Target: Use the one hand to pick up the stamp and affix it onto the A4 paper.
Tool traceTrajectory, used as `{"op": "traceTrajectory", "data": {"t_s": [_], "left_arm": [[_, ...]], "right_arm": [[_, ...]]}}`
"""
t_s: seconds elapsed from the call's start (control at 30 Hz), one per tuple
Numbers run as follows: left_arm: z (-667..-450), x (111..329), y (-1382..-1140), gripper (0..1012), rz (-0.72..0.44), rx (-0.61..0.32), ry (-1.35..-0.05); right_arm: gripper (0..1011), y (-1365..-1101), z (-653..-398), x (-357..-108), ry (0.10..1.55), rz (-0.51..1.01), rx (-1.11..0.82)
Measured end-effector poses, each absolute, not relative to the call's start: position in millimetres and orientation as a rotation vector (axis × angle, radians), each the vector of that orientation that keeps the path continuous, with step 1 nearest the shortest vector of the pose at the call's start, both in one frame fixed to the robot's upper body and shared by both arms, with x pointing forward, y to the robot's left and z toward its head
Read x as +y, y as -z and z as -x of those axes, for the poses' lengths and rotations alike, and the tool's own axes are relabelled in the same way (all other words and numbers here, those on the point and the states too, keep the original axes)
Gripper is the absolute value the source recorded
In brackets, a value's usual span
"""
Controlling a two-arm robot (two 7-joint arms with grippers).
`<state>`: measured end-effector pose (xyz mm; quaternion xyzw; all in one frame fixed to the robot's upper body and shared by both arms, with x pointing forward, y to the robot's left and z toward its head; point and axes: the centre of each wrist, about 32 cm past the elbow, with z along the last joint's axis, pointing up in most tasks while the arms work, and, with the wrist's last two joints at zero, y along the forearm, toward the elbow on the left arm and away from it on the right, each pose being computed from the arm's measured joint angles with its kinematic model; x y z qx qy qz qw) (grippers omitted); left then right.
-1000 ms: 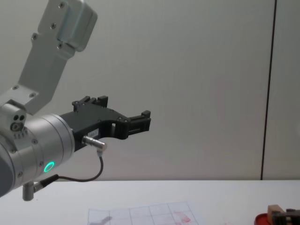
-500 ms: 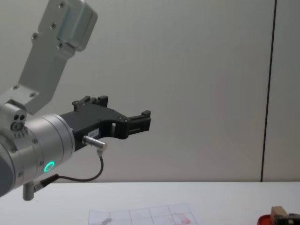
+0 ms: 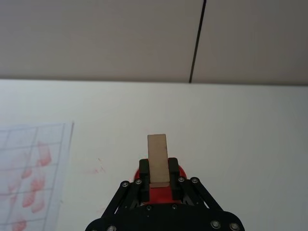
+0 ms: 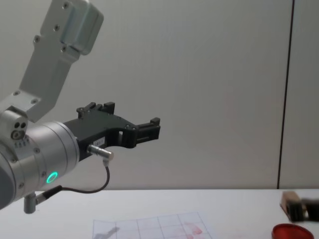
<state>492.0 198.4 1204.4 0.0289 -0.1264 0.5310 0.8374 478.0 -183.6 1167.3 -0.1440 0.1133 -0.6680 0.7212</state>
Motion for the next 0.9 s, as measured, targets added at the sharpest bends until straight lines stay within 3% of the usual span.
{"op": "traceTrajectory", "data": {"t_s": [0.43, 0.9], "left_arm": [[-492, 198, -1204, 1001, -0.061, -0.267, -1.124], [-492, 198, -1204, 1001, -0.061, -0.268, -1.124]], "right_arm": [[223, -1212, -472, -166, 1.407, 0.188, 0.136], [223, -1225, -472, -143, 1.325, 0.202, 0.194]]}}
